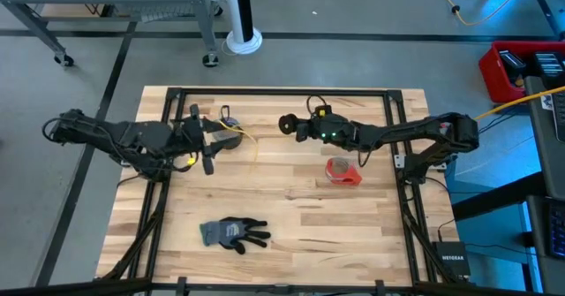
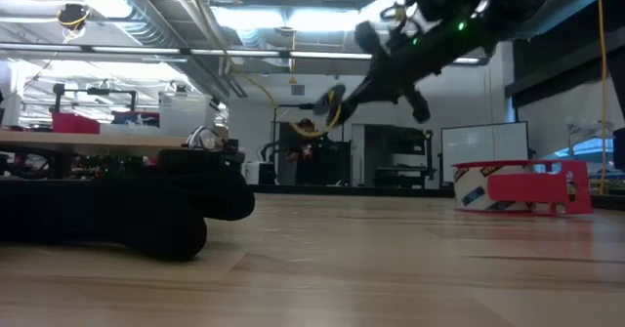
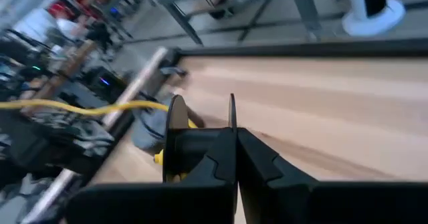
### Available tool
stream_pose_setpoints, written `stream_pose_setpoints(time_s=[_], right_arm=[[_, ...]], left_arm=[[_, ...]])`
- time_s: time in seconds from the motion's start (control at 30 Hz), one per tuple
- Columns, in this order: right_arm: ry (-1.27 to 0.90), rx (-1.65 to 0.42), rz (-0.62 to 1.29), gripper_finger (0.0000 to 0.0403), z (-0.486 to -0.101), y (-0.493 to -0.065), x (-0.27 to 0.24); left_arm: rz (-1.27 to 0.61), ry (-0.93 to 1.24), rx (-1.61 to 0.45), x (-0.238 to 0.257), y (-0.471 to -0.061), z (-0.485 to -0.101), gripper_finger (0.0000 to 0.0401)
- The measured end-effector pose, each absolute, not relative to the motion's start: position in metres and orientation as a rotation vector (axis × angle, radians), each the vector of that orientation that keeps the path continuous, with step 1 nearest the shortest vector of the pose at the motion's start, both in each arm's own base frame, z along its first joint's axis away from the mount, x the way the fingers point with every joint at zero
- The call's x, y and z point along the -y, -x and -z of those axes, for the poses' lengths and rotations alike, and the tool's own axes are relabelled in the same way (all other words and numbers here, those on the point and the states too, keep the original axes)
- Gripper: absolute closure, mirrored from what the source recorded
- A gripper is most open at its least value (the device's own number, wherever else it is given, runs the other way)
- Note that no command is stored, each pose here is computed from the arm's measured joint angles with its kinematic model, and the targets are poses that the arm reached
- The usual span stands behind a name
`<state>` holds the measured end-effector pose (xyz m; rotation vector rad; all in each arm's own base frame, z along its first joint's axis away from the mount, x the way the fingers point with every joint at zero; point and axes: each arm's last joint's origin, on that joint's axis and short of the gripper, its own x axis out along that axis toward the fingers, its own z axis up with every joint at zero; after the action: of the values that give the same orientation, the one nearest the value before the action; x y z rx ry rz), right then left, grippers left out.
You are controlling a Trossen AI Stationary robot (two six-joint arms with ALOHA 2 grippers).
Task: Coil cords
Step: Uncoil the yellow wire from the spool
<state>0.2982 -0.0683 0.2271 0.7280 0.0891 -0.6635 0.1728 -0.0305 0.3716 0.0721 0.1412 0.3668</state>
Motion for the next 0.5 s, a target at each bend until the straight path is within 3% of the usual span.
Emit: stream_pose_setpoints(time_s=[0.27,0.5], right_arm=[[-0.635,0.073,0.597,0.0402,-0.297,-0.249,0.059],[-0.603,0.078,0.695,0.0402,-0.323,-0.196,0.051]], left_arm=[[-0.308,0.007,-0.086,0.023,-0.122,-0.383,0.0254],[-0.133,0.353,-0.238,0.019,-0.086,-0.366,0.0255]])
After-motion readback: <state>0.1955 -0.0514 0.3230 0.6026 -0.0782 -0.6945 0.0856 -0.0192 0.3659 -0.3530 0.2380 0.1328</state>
